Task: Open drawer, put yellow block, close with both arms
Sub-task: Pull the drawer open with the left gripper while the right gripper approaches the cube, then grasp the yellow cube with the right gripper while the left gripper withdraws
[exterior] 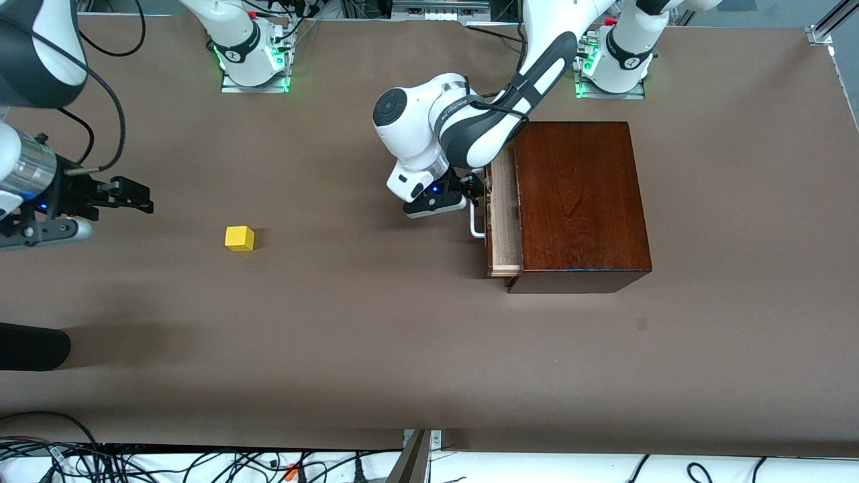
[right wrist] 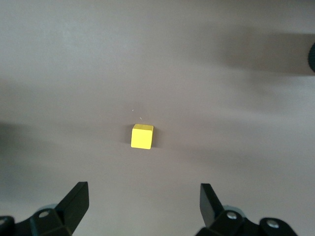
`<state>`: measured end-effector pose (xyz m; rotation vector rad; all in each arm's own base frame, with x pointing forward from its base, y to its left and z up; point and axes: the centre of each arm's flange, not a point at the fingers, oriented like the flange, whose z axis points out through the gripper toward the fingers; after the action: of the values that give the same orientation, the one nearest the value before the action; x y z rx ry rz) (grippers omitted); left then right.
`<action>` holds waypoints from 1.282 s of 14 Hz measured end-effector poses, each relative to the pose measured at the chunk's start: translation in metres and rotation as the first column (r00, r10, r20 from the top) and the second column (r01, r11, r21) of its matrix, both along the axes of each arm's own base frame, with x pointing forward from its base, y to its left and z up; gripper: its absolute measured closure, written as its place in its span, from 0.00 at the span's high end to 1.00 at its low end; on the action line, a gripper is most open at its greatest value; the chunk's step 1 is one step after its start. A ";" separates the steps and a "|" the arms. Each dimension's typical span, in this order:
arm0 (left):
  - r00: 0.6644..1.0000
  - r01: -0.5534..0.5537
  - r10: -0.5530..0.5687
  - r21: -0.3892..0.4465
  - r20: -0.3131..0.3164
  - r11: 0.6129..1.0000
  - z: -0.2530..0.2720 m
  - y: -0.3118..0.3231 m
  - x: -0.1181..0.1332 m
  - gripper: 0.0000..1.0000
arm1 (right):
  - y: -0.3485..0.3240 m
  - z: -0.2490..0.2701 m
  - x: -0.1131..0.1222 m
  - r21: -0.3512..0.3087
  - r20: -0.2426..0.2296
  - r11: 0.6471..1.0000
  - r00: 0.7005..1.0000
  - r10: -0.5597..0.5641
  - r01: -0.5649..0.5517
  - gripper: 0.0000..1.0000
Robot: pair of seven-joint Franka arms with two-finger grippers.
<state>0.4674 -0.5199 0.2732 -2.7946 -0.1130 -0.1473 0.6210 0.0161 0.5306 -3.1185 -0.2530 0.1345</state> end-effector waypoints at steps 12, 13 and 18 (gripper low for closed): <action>1.000 0.004 -0.003 -0.071 0.019 0.997 0.003 -0.046 -0.004 1.00 | 0.007 -0.102 -0.020 -0.037 -0.069 0.999 0.997 -0.022 0.020 1.00; 1.000 0.005 -0.004 -0.075 0.020 0.997 0.003 -0.049 -0.005 1.00 | 0.009 -0.113 -0.025 -0.037 -0.069 0.999 0.997 -0.025 0.022 1.00; 1.000 0.004 -0.002 -0.092 0.023 0.996 0.003 -0.058 -0.005 1.00 | 0.017 -0.175 -0.052 -0.018 -0.019 0.999 0.999 -0.028 0.027 1.00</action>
<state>0.4625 -0.5782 0.2762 -2.8858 -0.1240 -0.1796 0.5693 0.0330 0.3552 -3.1349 -0.2097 0.1676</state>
